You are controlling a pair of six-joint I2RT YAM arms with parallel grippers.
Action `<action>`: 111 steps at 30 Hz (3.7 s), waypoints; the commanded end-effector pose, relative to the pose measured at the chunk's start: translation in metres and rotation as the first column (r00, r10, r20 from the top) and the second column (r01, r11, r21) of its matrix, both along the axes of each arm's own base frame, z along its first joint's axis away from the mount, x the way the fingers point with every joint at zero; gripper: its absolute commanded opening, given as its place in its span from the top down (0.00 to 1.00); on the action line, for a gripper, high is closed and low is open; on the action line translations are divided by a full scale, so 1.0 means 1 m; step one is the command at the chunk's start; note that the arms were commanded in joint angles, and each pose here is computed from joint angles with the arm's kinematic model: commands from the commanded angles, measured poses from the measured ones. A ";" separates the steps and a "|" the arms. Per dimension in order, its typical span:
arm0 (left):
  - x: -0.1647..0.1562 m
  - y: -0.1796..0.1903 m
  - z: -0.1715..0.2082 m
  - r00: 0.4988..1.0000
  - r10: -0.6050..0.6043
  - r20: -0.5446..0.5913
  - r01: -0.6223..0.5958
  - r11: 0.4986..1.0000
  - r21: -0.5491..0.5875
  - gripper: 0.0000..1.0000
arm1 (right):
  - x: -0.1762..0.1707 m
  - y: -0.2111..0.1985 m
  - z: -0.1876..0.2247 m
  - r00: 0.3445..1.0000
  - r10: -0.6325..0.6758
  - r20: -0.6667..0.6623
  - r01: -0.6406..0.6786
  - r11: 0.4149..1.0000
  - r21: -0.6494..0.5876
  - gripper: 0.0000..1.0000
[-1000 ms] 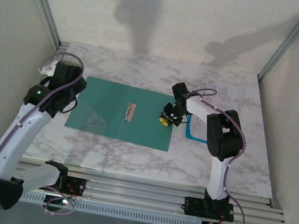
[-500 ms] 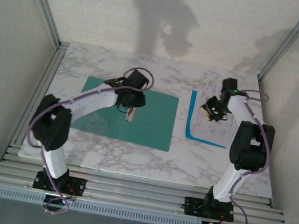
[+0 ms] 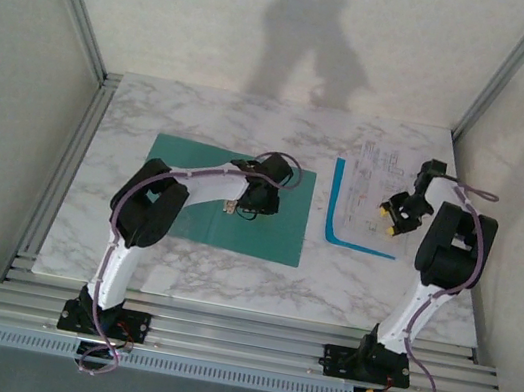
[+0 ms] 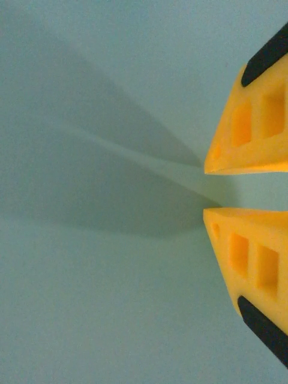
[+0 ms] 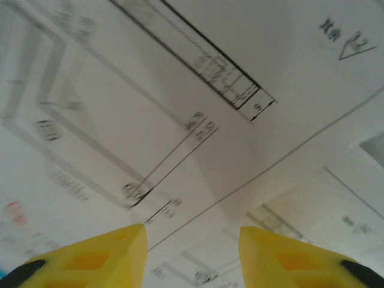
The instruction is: Put the files into the folder
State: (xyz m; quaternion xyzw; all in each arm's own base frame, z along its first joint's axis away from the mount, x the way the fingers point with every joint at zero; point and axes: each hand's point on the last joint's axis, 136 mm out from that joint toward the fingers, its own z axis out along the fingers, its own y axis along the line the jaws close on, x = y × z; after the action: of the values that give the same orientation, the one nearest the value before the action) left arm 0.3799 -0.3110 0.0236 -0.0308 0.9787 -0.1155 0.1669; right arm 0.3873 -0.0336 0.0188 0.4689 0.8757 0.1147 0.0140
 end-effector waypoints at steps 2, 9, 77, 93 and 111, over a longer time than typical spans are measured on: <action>-0.017 -0.028 -0.021 0.996 -0.082 -0.028 0.082 0.997 -0.002 0.80 | -0.016 0.003 -0.018 0.994 0.043 -0.100 -0.043 0.999 0.001 0.56; -0.024 -0.053 -0.034 0.992 -0.120 -0.039 0.119 0.993 -0.026 0.80 | -0.027 0.021 -0.029 0.984 0.102 -0.146 -0.099 0.995 0.028 0.56; -0.005 0.047 -0.006 0.991 0.129 0.044 -0.125 0.990 -0.069 0.74 | -0.053 0.114 -0.021 0.903 0.385 -0.192 -0.385 0.922 0.041 0.46; 0.009 0.044 0.058 0.963 0.237 0.129 -0.209 0.957 -0.203 0.68 | -0.064 0.155 -0.014 0.907 0.389 -0.162 -0.385 0.921 0.058 0.46; 0.006 0.092 0.012 0.952 0.307 0.005 -0.299 0.930 -0.214 0.72 | -0.076 0.167 -0.008 0.894 0.420 -0.158 -0.417 0.907 0.054 0.46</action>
State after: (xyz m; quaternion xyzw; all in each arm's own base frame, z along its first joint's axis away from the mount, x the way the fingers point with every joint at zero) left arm 0.3907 -0.2101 0.0426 -0.1956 0.9425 -0.1735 0.2081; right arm 0.3276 0.1292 0.0159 0.2738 0.9557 0.0850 -0.0664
